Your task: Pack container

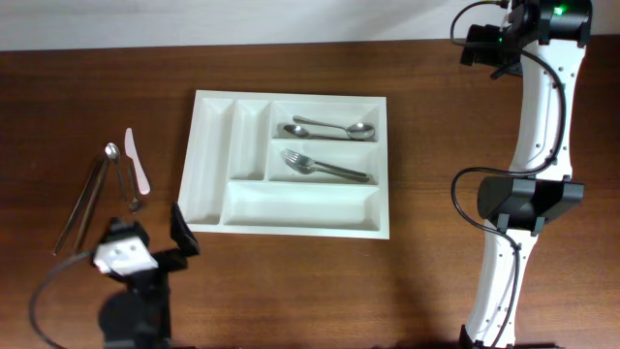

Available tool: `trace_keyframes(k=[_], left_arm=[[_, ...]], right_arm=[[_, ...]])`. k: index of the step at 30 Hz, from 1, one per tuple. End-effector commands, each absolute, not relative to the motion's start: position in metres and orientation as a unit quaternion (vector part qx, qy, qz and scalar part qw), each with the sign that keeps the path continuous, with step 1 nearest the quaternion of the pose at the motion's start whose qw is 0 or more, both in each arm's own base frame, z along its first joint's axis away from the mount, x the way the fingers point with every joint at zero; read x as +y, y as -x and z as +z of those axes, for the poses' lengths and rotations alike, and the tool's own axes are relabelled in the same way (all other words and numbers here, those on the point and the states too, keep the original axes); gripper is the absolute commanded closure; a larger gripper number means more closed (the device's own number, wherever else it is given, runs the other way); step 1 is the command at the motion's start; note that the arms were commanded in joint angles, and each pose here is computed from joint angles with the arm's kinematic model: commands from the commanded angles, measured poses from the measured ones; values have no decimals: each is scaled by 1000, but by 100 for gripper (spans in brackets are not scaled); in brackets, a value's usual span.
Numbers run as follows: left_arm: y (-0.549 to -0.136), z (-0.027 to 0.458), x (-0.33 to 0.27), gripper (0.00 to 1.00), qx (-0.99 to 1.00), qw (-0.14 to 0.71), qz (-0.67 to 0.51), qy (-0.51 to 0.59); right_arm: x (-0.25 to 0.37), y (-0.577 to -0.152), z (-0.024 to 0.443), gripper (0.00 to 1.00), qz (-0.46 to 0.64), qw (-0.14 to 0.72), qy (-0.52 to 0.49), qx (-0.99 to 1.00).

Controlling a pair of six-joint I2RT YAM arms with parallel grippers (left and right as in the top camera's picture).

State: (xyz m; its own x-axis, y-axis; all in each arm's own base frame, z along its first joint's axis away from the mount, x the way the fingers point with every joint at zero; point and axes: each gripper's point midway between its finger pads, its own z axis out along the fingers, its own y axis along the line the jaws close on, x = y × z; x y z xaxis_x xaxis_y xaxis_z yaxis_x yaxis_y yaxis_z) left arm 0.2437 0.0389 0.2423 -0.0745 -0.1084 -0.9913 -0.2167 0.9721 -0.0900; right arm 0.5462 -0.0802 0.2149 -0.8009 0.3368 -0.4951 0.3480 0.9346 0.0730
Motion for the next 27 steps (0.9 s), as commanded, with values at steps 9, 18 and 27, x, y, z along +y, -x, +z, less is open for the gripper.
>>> trace_keyframes(k=[9,18,27], left_arm=[[-323,302,55,1,866,486,82,89],[-346,221,-9,1,960,259,-103,27],[-358,152,-48,1,964,129,-232,29]], right_arm=[[-77,-546,227,1,-6,272,-184,945],[-77,-546,227,1,-6,272,-184,945],[-77,-546,227,1,-6,272,-184,945]])
